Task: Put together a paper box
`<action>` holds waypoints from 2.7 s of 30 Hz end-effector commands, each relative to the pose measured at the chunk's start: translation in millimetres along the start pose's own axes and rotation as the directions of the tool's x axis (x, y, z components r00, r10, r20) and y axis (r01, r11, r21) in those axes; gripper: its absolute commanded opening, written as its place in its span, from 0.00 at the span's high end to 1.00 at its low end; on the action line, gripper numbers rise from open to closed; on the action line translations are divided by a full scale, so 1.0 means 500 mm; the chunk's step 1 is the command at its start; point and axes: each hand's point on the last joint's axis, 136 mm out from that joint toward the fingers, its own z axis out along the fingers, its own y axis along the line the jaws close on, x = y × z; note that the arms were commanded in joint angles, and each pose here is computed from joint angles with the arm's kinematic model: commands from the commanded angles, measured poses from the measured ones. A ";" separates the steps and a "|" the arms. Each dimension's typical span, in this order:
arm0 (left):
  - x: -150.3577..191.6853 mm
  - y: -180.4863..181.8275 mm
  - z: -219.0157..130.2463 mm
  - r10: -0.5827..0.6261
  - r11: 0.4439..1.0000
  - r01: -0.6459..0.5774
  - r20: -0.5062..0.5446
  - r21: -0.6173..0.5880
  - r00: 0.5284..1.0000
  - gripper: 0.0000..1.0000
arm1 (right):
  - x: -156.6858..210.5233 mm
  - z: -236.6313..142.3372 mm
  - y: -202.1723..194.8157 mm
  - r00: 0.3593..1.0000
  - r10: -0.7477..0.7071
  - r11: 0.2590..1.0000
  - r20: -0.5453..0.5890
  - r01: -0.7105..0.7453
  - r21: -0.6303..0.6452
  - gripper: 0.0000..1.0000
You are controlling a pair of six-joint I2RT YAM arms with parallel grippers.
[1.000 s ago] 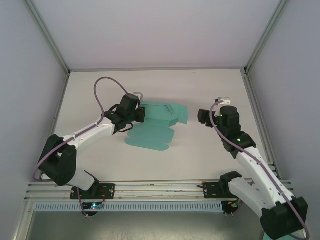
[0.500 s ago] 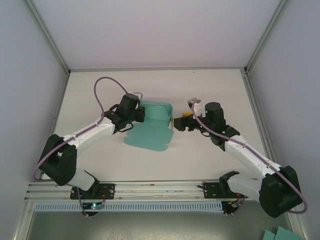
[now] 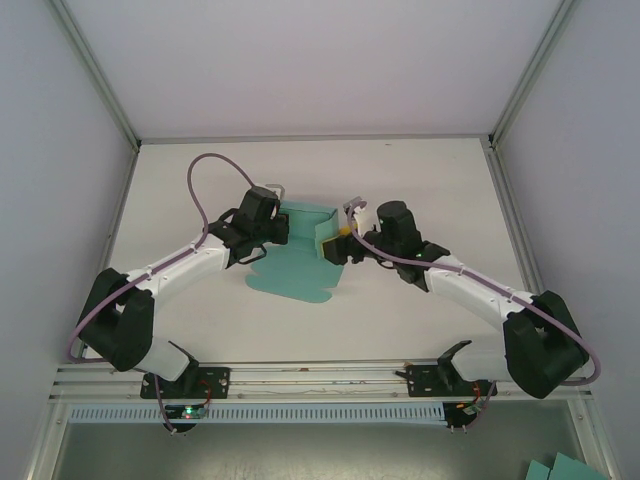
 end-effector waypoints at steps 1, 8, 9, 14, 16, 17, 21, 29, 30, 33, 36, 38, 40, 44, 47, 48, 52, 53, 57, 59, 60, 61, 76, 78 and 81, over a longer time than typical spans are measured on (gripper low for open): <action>-0.027 -0.018 -0.006 0.005 0.999 -0.006 0.034 0.034 0.999 1.00 | -0.034 -0.007 -0.049 0.999 -0.029 0.981 0.044 0.020 0.194 0.23; -0.021 -0.055 -0.022 0.063 0.989 -0.069 0.053 0.127 0.997 1.00 | -0.040 -0.005 -0.108 0.997 -0.020 0.944 0.068 -0.004 0.329 0.29; -0.020 -0.058 -0.022 0.066 0.989 -0.072 0.053 0.132 0.996 1.00 | -0.042 0.005 -0.099 0.998 -0.017 0.956 0.066 -0.003 0.295 0.30; -0.019 -0.081 -0.024 0.094 0.980 -0.103 0.061 0.171 0.994 1.00 | -0.040 0.037 -0.092 0.998 -0.002 0.972 0.057 -0.011 0.234 0.47; -0.019 -0.087 -0.025 0.102 0.978 -0.112 0.064 0.178 0.993 1.00 | -0.036 0.043 -0.102 0.998 0.002 0.969 0.055 -0.015 0.247 0.53; -0.021 -0.091 -0.026 0.108 0.976 -0.119 0.068 0.183 0.992 1.00 | -0.036 0.044 -0.105 0.998 0.003 0.967 0.057 -0.017 0.253 0.59; -0.020 -0.092 -0.025 0.117 0.976 -0.128 0.069 0.178 0.991 1.00 | -0.037 0.033 -0.131 0.997 0.000 0.943 0.082 -0.027 0.332 0.74; -0.026 -0.075 -0.027 0.111 0.988 -0.118 0.067 0.105 0.992 1.00 | 0.008 -0.042 -0.249 0.999 0.040 0.712 0.013 -0.037 0.702 0.94; -0.027 -0.074 -0.029 0.110 0.988 -0.117 0.070 0.100 0.991 1.00 | 0.016 -0.053 -0.263 0.999 0.051 0.671 0.006 -0.039 0.740 0.96; -0.031 -0.070 -0.036 0.098 0.992 -0.104 0.078 0.078 0.992 1.00 | 0.038 -0.107 -0.311 0.995 0.103 0.483 0.003 -0.053 0.874 1.00; -0.034 -0.059 -0.038 0.090 0.995 -0.093 0.081 0.036 0.993 1.00 | 0.050 -0.144 -0.341 0.991 0.134 0.322 -0.026 -0.019 0.947 1.00; -0.032 -0.058 -0.035 0.093 0.995 -0.095 0.077 0.030 0.993 1.00 | 0.051 -0.131 -0.343 0.989 0.134 0.334 -0.056 0.008 0.943 0.99; -0.030 -0.061 -0.030 0.095 0.995 -0.098 0.067 0.036 0.993 1.00 | 0.045 -0.089 -0.328 0.992 0.115 0.450 -0.056 -0.002 0.893 0.91; -0.027 -0.086 -0.024 0.111 0.988 -0.116 0.053 0.100 0.992 1.00 | 0.003 -0.024 -0.278 0.995 0.088 0.679 0.036 -0.086 0.729 0.80; -0.019 -0.109 -0.023 0.126 0.978 -0.132 0.045 0.164 0.991 1.00 | -0.041 -0.012 -0.254 0.989 0.088 0.763 0.122 -0.146 0.629 0.75; -0.019 -0.115 -0.026 0.131 0.974 -0.137 0.046 0.178 0.990 1.00 | -0.052 -0.011 -0.252 0.985 0.097 0.777 0.144 -0.166 0.608 0.75; -0.009 -0.130 -0.028 0.150 0.966 -0.155 0.038 0.206 0.988 1.00 | -0.078 -0.012 -0.250 0.977 0.105 0.790 0.185 -0.195 0.581 0.75; -0.007 -0.133 -0.029 0.152 0.965 -0.157 0.036 0.209 0.988 1.00 | -0.080 -0.011 -0.250 0.975 0.112 0.792 0.192 -0.205 0.576 0.75; -0.005 -0.134 -0.026 0.149 0.968 -0.152 0.030 0.199 0.988 1.00 | -0.082 -0.006 -0.251 0.968 0.143 0.797 0.207 -0.237 0.556 0.78; -0.005 -0.135 -0.027 0.147 0.969 -0.150 0.031 0.195 0.989 1.00 | -0.082 -0.013 -0.258 0.967 0.139 0.780 0.214 -0.241 0.577 0.81; -0.004 -0.140 -0.029 0.151 0.967 -0.154 0.031 0.204 0.988 1.00 | -0.081 -0.017 -0.265 0.965 0.143 0.767 0.219 -0.248 0.592 0.80; -0.006 -0.142 -0.030 0.149 0.967 -0.154 0.037 0.202 0.988 1.00 | -0.079 -0.018 -0.269 0.964 0.149 0.757 0.222 -0.255 0.602 0.79; -0.019 -0.061 -0.038 0.063 0.996 -0.061 0.021 -0.069 0.998 1.00 | -0.001 -0.196 -0.389 0.992 0.098 0.109 -0.076 0.065 0.992 1.00; -0.020 -0.041 -0.043 0.067 0.989 -0.064 0.016 -0.130 0.998 1.00 | 0.004 -0.242 -0.403 0.982 0.104 -0.031 -0.159 0.163 0.986 1.00; -0.022 -0.026 -0.045 0.073 0.982 -0.071 0.009 -0.177 0.997 1.00 | 0.002 -0.292 -0.413 0.955 0.138 -0.192 -0.264 0.287 0.939 1.00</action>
